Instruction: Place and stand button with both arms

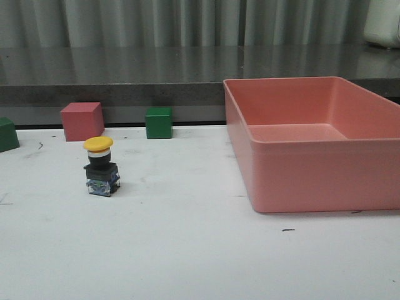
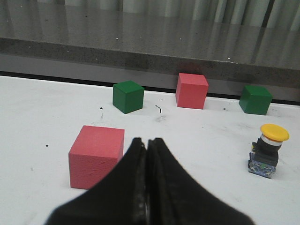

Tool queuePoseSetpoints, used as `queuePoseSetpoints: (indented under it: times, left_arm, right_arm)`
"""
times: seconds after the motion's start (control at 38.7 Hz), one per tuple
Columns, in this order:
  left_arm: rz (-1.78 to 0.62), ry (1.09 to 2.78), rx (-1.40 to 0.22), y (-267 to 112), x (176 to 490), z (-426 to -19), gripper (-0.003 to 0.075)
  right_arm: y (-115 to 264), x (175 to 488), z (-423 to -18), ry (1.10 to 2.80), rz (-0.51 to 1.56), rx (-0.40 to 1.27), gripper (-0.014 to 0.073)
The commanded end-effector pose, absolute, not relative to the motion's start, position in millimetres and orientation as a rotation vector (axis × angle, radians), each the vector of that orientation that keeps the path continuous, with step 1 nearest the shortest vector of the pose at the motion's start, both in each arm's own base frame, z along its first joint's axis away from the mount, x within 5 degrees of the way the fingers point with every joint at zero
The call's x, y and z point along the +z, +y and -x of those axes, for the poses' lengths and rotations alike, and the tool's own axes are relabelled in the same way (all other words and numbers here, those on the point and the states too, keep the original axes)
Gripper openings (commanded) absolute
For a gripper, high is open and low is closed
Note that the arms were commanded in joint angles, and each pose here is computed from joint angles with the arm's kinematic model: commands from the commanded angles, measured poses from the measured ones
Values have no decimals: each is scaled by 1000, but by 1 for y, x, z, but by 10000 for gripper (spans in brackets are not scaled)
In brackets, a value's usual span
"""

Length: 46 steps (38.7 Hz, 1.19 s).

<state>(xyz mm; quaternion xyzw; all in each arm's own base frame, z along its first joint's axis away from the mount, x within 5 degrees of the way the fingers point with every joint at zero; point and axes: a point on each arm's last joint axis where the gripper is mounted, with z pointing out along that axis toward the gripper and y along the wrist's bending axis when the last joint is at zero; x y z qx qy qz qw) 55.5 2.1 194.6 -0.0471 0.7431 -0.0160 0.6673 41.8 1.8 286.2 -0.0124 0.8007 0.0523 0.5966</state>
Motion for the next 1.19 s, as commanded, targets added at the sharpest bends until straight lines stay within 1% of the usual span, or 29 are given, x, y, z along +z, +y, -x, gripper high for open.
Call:
queuePoseSetpoints:
  times: [0.0, 0.31, 0.46, 0.62, 0.75, 0.88, 1.16]
  left_arm:
    - [115, 1576, -53, 2, 201, -55, -20]
    - [115, 1576, -53, 2, 201, -55, -20]
    - [115, 1576, -53, 2, 201, -55, -20]
    - [115, 1576, -53, 2, 201, -55, -20]
    - [115, 1576, -53, 2, 201, -55, -20]
    - [115, 1576, -53, 2, 201, -55, -20]
    - [115, 1576, -53, 2, 201, -55, -20]
  right_arm:
    - [1, 300, -43, 1769, 34, 108, -71]
    - [1, 299, -44, 1768, 37, 99, -71]
    - [2, 292, -48, 1661, 32, 83, -71]
    - [2, 263, -52, 1560, 9, 83, -71]
    - [3, 228, -53, 1560, -7, 103, -71]
    - [3, 201, -55, 1569, -12, 113, -71]
    - [3, 197, -55, 1590, -12, 111, -71]
